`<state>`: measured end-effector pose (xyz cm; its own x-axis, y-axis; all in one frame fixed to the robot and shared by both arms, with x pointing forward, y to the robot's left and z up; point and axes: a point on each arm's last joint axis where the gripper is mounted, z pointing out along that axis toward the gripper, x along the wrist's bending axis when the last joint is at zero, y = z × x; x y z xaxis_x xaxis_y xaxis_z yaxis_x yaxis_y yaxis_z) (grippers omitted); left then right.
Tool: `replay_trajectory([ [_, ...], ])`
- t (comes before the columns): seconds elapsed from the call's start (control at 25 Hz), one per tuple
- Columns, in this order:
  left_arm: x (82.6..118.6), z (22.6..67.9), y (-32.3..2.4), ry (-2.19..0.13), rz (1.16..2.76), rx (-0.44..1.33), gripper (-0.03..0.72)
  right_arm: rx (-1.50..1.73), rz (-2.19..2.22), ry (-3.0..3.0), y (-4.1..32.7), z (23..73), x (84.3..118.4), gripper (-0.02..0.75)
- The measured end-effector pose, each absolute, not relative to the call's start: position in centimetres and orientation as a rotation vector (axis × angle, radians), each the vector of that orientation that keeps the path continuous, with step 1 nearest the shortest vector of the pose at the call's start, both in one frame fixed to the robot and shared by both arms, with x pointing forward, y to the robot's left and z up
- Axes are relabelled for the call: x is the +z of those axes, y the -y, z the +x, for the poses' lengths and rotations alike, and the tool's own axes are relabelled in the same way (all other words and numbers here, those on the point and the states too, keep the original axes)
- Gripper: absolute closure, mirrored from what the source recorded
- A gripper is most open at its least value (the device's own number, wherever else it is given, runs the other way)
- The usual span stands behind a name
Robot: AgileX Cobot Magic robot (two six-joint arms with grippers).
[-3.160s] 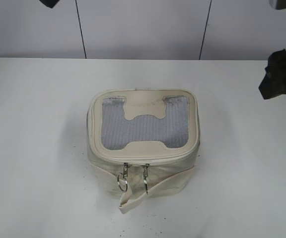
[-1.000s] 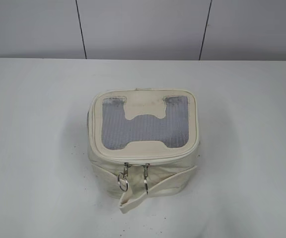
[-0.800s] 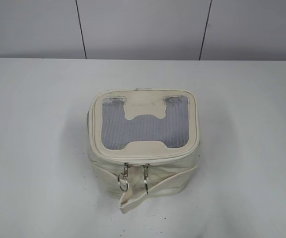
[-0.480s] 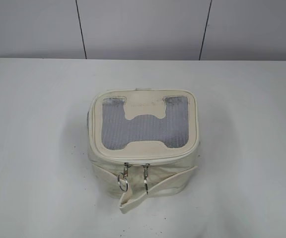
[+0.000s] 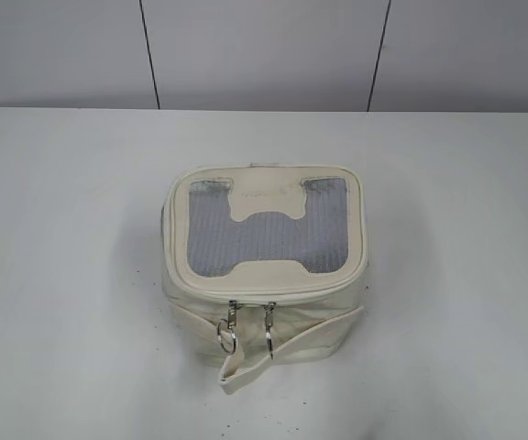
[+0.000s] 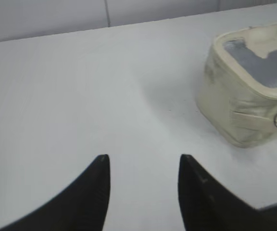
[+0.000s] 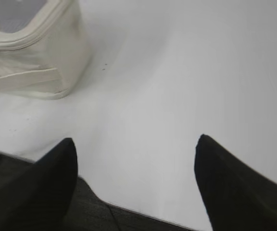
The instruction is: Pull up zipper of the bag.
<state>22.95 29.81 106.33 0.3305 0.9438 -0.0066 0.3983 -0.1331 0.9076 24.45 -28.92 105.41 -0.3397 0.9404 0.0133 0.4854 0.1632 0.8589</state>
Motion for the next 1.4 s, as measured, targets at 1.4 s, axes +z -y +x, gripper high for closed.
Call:
replay_trajectory([
  [1.4,106.3,22.9,-29.6,-1.425,1.568,0.915,0.33,1.038,1.458,-1.637,29.1,23.3,105.4,0.151],
])
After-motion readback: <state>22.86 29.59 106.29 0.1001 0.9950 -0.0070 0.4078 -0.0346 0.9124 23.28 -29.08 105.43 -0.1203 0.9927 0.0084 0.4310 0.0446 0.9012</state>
